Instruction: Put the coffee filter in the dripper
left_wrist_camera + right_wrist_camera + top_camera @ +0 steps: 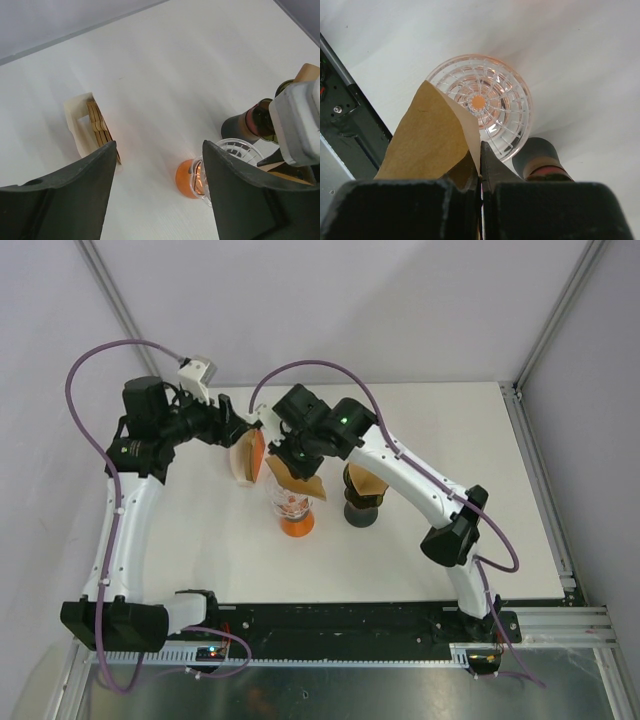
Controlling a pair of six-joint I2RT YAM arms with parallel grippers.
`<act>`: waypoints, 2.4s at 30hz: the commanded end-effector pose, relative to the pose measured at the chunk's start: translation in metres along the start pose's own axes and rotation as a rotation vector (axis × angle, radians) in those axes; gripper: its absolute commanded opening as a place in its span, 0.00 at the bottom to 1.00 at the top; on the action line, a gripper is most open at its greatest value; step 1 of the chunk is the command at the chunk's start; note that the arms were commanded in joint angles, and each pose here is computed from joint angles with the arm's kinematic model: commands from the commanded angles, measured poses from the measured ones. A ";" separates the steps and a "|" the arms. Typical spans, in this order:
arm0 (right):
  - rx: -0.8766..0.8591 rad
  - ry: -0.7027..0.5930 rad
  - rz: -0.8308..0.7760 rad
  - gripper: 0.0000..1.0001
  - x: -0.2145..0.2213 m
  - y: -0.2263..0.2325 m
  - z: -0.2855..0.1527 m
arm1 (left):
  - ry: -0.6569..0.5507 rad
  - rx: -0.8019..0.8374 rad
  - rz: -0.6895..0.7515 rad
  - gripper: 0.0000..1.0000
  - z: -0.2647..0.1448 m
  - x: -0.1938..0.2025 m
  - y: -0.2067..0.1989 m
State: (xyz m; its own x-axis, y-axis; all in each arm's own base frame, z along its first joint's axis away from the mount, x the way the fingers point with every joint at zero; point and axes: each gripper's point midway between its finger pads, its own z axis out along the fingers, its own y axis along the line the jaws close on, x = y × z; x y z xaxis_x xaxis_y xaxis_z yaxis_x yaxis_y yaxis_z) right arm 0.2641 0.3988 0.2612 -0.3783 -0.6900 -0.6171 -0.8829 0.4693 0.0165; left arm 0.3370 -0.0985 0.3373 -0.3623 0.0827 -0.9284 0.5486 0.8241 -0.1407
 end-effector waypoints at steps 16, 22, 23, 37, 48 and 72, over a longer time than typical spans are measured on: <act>0.042 -0.035 -0.040 0.35 -0.018 -0.010 0.029 | 0.049 -0.059 0.024 0.75 0.009 0.020 0.021; 0.075 -0.090 -0.047 0.57 -0.029 -0.014 0.015 | 0.050 -0.052 0.026 0.75 0.009 0.021 0.020; 0.082 -0.102 -0.049 0.59 -0.032 -0.015 0.011 | 0.052 -0.047 0.024 0.75 0.010 0.022 0.019; 0.134 -0.298 -0.144 0.73 -0.065 -0.008 -0.046 | 0.057 -0.024 0.027 0.76 0.012 0.025 0.017; 0.018 -0.329 -0.228 0.18 -0.062 0.035 -0.037 | 0.076 -0.089 0.009 0.77 0.008 0.034 0.041; -0.016 0.034 -0.160 0.00 0.012 0.015 0.057 | 0.097 -0.110 -0.017 0.77 0.006 0.048 0.056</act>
State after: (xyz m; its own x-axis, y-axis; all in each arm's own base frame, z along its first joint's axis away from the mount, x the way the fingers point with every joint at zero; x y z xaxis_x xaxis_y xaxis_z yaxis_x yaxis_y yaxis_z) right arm 0.2712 0.4230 0.2018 -0.2450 -0.7795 -0.5765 -0.9267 0.3631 -0.0972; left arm 0.3518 -0.0526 0.2796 -0.4731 0.1014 -0.8752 0.4356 0.8904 -0.1323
